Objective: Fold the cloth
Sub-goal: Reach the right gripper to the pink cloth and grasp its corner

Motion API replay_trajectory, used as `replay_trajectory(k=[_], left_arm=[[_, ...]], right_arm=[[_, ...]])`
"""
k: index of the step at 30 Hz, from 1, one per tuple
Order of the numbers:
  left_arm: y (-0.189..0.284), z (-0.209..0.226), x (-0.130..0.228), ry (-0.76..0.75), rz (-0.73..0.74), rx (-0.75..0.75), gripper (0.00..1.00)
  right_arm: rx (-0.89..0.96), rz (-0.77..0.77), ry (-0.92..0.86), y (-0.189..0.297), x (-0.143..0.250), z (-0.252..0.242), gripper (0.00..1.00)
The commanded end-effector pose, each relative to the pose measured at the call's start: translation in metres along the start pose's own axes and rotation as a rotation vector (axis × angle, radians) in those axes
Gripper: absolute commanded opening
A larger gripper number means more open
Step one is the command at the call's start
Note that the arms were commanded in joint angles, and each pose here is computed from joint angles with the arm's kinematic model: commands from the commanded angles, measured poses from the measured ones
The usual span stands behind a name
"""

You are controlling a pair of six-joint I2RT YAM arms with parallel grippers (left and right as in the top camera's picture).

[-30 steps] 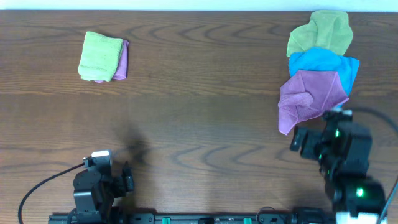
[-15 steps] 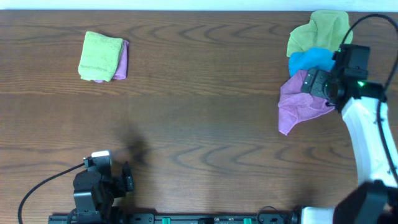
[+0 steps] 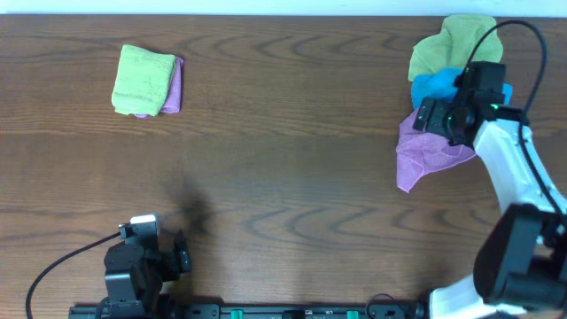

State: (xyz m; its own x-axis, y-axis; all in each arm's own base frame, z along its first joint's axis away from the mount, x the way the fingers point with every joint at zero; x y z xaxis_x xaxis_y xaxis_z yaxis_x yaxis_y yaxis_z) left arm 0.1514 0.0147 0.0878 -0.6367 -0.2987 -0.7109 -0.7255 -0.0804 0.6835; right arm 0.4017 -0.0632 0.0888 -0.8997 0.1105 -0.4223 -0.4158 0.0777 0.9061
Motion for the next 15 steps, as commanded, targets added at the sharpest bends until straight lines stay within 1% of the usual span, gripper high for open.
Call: replay_trajectory(k=[1, 5, 10, 12, 13, 14, 15], left_arm=[[-0.002, 0.004, 0.004, -0.011, 0.012, -0.020, 0.95], [-0.002, 0.004, 0.004, -0.011, 0.012, -0.021, 0.95], [-0.002, 0.004, 0.004, -0.011, 0.012, -0.021, 0.95], [-0.002, 0.004, 0.004, -0.011, 0.012, -0.021, 0.95], [-0.002, 0.004, 0.004, -0.011, 0.012, -0.021, 0.95], [-0.002, 0.004, 0.004, -0.011, 0.012, -0.021, 0.95], [-0.002, 0.004, 0.004, -0.011, 0.012, -0.021, 0.95]], right_arm=[[-0.048, 0.047, -0.016, -0.019, 0.007, 0.005, 0.99], [-0.053, 0.104, -0.017, -0.040, 0.019, 0.006, 0.92], [-0.086, 0.110, -0.018, -0.050, 0.020, 0.012, 0.75], [-0.086, 0.105, -0.018, -0.051, 0.019, 0.012, 0.52], [-0.086, 0.105, -0.018, -0.051, 0.019, 0.012, 0.35], [-0.086, 0.106, -0.018, -0.051, 0.019, 0.012, 0.14], [-0.087, 0.102, -0.017, -0.049, 0.018, 0.012, 0.01]])
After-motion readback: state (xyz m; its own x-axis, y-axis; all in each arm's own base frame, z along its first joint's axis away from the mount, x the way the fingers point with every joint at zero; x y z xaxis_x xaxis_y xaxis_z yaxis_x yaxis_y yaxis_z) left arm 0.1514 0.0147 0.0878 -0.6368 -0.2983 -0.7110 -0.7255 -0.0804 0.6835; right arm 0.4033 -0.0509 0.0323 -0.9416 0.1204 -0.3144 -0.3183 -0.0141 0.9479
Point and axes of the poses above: each gripper's point midway between its finger pads, its own y axis back along the fingers, its own z axis along the line the jaws close on, x = y × z, the point moved 1 cm from there along y, back along the fingers, and after that the axes turned 13 degrees about y, right-handed, at the moved point
